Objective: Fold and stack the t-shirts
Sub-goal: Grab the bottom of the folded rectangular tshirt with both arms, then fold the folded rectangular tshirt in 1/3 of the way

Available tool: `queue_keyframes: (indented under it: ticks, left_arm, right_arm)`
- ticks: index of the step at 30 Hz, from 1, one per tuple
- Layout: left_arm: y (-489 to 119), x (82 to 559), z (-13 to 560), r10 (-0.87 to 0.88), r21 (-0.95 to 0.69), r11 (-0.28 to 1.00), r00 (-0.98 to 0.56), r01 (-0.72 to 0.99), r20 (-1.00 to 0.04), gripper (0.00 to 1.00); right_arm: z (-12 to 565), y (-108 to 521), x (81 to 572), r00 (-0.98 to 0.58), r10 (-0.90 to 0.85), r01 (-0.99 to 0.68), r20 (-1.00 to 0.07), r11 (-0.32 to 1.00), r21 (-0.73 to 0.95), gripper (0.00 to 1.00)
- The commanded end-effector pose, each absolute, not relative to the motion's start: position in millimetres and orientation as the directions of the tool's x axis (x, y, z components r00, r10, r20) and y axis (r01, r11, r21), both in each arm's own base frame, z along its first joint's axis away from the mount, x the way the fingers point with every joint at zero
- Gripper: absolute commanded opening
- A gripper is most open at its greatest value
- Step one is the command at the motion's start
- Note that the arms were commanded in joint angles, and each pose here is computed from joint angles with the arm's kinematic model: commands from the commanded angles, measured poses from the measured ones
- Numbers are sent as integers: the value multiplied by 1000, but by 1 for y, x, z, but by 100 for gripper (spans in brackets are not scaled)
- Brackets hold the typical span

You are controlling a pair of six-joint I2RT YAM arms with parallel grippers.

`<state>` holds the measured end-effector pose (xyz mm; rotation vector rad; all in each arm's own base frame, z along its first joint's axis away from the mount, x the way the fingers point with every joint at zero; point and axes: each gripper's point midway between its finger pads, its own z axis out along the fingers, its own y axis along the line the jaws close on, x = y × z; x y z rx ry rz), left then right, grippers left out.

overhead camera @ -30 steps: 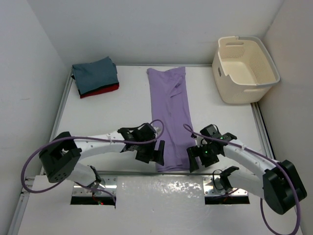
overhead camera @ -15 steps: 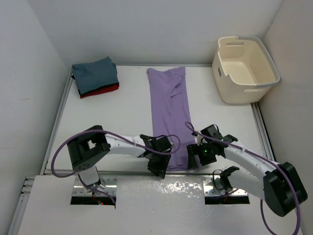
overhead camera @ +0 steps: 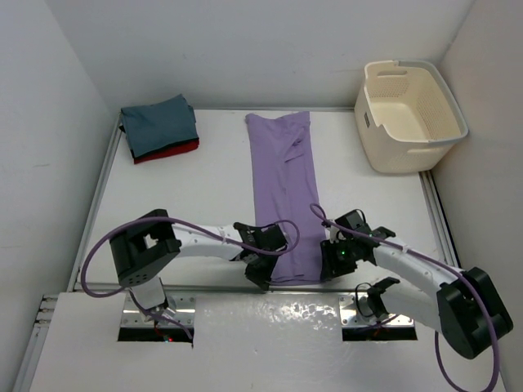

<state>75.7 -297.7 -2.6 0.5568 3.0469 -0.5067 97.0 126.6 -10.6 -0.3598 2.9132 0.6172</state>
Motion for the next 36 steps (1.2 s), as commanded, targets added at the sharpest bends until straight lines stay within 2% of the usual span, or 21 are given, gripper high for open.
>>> queue_keyframes:
  ticks: [1,2,4,5,7,10,16,21,28,36]
  left_arm:
    - [-301,116,23,260,-274,906,-936,322,-238,0]
    - [-302,118,28,255,-280,904,-933,323,-254,0]
    - [-305,123,39,230,-312,894,-927,321,-296,0]
    - [-306,125,41,224,-323,890,-925,322,-306,0]
    - [-305,137,47,194,-317,896,-917,310,-348,0]
    - [-304,150,54,158,-333,897,-914,291,-373,0]
    - [-297,196,71,63,-345,908,-894,236,-445,0]
    - [-296,254,110,-20,-340,914,-810,223,-587,0]
    - [-279,319,142,-126,-304,943,-703,134,-700,0]
    - [-272,382,154,-164,-298,949,-652,99,-740,0]
  right_arm:
    - [-15,125,106,-958,-190,-258,-213,897,359,34]
    - [-16,125,105,-959,-192,-257,-206,898,357,30]
    - [-16,126,111,-955,-184,-259,-231,900,352,2]
    - [-14,128,116,-952,-178,-261,-251,897,356,0]
    - [-1,137,135,-929,-165,-288,-332,885,366,0]
    - [12,142,151,-907,-156,-306,-391,882,358,0]
    - [48,139,212,-833,-77,-251,-547,935,250,0]
    - [80,138,261,-769,-52,-210,-637,962,175,0]
    - [107,135,324,-708,-17,-159,-706,978,137,0]
    - [119,143,386,-676,-14,-165,-737,977,132,0]
